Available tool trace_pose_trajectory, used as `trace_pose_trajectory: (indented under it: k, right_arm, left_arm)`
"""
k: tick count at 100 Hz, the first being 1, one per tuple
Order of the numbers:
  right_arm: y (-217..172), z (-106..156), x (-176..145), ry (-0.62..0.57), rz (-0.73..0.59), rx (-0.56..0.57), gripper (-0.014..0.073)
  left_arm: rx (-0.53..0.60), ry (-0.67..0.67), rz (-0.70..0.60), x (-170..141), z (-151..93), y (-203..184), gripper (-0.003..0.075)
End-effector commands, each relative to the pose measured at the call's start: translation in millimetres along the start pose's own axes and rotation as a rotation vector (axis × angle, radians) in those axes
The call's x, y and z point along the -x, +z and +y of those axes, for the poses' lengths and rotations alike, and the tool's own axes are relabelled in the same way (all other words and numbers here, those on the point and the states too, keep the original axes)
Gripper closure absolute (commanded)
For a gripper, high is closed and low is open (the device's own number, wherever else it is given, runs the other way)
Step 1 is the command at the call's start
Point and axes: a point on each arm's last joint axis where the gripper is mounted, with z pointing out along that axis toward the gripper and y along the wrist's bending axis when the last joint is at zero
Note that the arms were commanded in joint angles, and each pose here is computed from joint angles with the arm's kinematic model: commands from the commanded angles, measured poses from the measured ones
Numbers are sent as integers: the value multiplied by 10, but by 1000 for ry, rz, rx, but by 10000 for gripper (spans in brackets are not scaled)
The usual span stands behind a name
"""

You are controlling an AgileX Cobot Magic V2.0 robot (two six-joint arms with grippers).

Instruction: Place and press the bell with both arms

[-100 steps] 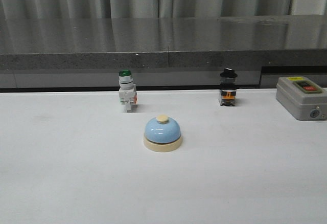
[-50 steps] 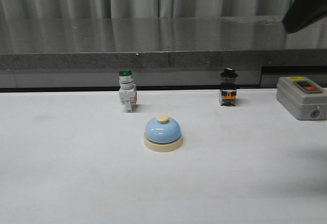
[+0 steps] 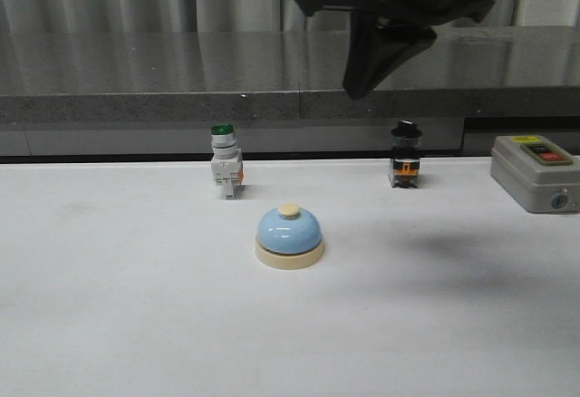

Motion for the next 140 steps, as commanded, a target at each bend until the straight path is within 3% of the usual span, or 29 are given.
trace_pose_trajectory:
  k: [1,36,89,121,140]
  right_arm:
    - [-107,97,211,-16,-65,21,655]
    - [349,316,402,-63,81,52,655]
    - [975,328,234,-60,265,54,655]
    - [563,323,379,-61,182,57,655]
    - [192,96,425,5,112,10,655]
  left_arm:
    - [-4,0,-64,-59,1,-6,741]
    - [-4,0,-64,-59,1,-6,741]
    - [-4,0,-64,-59,1,-6,741]
    - [-4,0,-64,-59,1,-6,741]
    - [-4,0,-64,-59,1,-6,741]
